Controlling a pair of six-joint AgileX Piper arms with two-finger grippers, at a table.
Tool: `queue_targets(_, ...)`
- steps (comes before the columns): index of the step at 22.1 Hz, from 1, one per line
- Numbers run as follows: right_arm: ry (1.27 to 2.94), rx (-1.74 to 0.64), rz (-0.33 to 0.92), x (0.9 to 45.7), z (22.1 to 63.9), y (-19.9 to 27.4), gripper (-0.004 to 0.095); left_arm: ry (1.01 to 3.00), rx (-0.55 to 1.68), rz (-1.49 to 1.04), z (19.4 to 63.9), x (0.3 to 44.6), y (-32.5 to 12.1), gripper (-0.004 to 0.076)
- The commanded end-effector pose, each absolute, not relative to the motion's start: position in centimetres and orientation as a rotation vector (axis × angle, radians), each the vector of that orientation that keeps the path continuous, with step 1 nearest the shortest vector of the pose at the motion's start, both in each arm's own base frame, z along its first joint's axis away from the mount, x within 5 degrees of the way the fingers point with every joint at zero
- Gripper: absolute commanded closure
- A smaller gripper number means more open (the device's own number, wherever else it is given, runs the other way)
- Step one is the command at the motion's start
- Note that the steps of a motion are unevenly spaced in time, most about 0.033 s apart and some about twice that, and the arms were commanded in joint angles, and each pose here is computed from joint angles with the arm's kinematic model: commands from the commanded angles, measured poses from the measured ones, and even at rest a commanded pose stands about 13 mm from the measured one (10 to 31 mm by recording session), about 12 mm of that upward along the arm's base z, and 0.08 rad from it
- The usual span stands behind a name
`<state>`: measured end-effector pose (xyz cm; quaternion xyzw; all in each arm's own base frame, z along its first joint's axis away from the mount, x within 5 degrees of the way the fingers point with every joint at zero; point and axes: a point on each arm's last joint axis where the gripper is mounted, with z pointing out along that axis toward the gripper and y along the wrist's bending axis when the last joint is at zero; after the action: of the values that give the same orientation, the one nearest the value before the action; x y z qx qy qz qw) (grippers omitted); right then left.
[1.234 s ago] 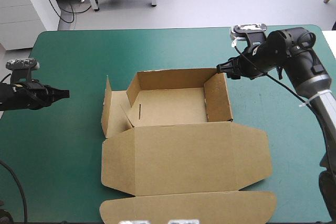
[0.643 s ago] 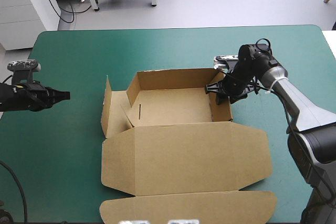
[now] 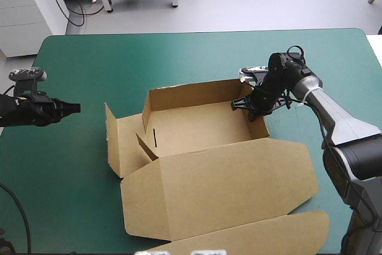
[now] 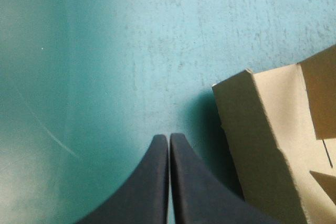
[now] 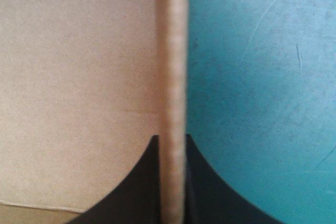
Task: Fold the box
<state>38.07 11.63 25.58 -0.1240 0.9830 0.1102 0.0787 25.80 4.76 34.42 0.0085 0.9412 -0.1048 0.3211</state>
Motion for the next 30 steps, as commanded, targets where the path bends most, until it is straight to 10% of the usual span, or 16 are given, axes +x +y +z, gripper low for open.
queue_targets(1,2.79,-0.333,0.428,37.6,30.4,10.4,0.0929,2.387,0.005,-0.282,36.1,25.6,4.5,0.0731)
queue_targets(7,2.584,-0.212,0.391,35.2,37.4,4.0,0.0929,2.373,-0.009,-0.316,36.2,25.7,4.3,0.0628)
queue_targets(16,2.416,-0.202,0.404,31.3,42.4,2.4,0.093,2.272,-0.089,-0.536,37.1,26.0,3.2,0.0017)
queue_targets(30,2.314,-0.228,0.618,30.1,44.2,3.9,0.0929,2.201,0.011,-0.951,38.3,25.3,0.5,0.0019)
